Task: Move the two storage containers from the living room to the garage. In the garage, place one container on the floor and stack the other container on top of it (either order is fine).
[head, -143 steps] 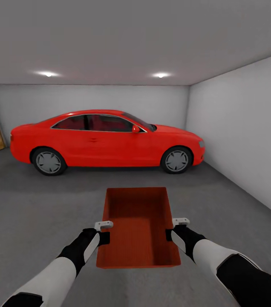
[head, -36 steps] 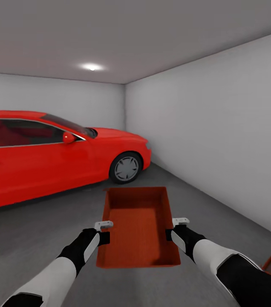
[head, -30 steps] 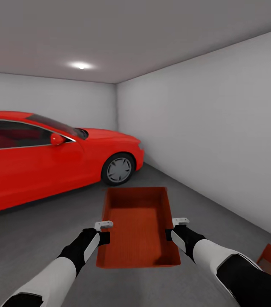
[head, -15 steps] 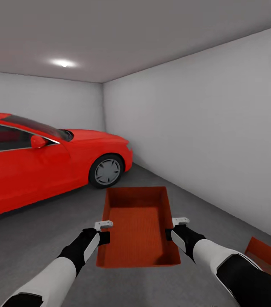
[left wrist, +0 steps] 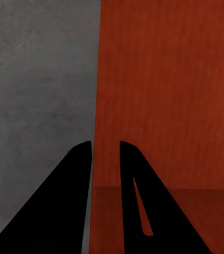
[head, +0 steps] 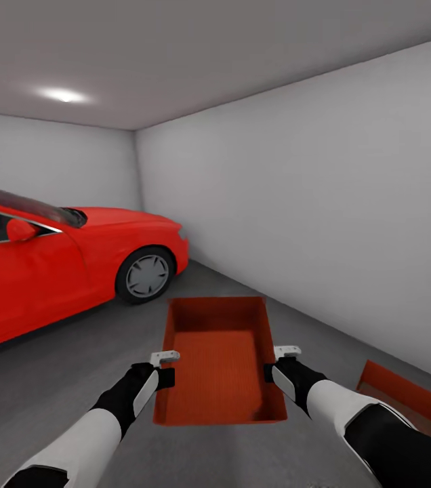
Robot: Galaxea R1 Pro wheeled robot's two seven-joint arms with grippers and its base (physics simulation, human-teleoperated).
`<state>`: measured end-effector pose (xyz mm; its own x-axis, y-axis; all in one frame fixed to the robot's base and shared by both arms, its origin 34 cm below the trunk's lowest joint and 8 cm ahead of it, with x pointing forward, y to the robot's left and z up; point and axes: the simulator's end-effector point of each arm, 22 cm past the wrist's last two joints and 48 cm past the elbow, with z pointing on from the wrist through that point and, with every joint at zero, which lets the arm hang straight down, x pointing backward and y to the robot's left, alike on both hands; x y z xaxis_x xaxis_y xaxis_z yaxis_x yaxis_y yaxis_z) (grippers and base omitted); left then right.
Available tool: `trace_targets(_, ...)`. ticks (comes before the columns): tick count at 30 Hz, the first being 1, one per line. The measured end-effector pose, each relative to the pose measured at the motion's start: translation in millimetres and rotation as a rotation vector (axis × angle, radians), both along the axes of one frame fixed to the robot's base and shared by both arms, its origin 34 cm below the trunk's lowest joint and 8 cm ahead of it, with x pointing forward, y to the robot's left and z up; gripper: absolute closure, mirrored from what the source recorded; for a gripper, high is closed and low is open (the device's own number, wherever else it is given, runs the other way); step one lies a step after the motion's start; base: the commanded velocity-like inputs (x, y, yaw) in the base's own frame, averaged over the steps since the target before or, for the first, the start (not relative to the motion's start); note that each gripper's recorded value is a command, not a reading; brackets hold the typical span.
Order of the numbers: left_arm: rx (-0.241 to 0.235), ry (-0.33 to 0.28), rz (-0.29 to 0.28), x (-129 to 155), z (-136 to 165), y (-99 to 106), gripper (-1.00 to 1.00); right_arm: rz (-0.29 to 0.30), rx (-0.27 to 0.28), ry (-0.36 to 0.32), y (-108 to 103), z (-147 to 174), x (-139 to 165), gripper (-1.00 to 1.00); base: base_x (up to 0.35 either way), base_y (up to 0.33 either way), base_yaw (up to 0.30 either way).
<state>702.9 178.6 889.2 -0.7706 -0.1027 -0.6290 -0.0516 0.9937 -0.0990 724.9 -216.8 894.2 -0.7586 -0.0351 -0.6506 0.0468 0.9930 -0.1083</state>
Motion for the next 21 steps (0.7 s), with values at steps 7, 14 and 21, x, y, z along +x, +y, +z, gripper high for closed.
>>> trace_targets(7,0.0,0.0,0.0,0.1,0.1,0.0,1.0,0.0,0.0,0.0,0.0,0.0,0.0,1.0,0.0,0.0,-0.246)
trace_targets(14,0.0,0.0,0.0,0.0,0.0,0.0,1.0,0.0,0.0,0.0,0.0,0.0,0.0,1.0,0.0,0.0,-0.246)
trace_targets(21,0.0,0.0,0.0,0.0,0.0,0.0,1.0,0.0,0.0,0.0,0.0,0.0,0.0,1.0,0.0,0.0,-0.246)
